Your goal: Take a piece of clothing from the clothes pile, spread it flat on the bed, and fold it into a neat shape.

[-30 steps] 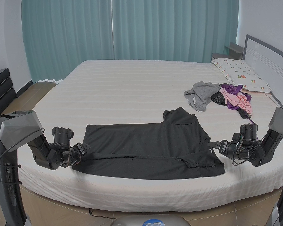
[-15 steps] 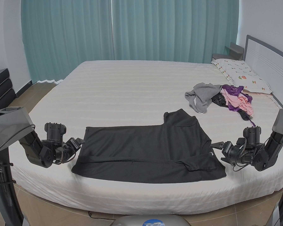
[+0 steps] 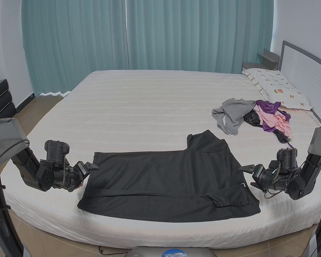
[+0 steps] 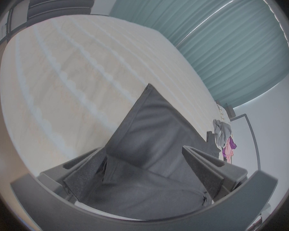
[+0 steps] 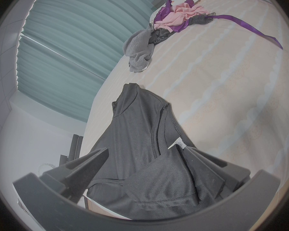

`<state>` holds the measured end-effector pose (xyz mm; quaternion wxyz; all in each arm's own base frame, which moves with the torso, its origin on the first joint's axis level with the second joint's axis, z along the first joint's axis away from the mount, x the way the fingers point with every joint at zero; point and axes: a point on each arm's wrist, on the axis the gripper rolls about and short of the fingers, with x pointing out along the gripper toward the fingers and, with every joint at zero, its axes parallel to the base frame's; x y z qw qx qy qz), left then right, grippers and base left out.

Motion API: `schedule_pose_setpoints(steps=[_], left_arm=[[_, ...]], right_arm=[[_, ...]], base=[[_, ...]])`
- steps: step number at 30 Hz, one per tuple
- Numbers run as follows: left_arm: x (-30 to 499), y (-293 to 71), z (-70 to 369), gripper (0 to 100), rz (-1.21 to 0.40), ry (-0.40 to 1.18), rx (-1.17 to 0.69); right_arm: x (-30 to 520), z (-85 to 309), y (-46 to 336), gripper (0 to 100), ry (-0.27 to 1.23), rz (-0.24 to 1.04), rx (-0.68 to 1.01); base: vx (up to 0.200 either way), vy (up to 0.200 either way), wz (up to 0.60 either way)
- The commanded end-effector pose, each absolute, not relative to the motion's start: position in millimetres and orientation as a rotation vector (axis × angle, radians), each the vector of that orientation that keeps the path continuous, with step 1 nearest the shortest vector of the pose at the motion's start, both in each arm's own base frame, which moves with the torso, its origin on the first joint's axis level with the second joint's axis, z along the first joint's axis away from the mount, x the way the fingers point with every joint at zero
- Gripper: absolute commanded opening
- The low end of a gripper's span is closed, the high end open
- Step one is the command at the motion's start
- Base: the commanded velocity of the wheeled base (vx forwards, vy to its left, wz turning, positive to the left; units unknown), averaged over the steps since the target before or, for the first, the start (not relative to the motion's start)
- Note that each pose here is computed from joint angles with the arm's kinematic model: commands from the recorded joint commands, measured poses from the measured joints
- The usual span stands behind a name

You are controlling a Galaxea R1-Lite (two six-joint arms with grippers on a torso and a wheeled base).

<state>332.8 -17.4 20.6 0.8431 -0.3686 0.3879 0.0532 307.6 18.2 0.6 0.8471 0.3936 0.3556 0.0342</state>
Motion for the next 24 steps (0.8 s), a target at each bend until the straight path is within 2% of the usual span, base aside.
schedule_pose_setpoints(steps=[1, 8, 12, 24], left_arm=[[316, -22, 48, 100, 0.041, 0.853, -0.797], [310, -39, 38, 100, 0.014, 0.959, -0.771], [310, -53, 14, 100, 0.026, 1.035, -0.727], [324, -61, 0, 100, 0.071, 1.020, -0.688]], right_arm=[[305, -2, 21, 100, 0.766, 0.074, 0.828], [304, -3, 21, 100, 0.772, 0.074, 0.827], [304, -4, 22, 100, 0.777, 0.074, 0.825], [304, -5, 23, 100, 0.780, 0.074, 0.823]], base=[[0.000, 0.000, 0.00], [0.000, 0.000, 0.00], [0.000, 0.000, 0.00], [0.000, 0.000, 0.00]])
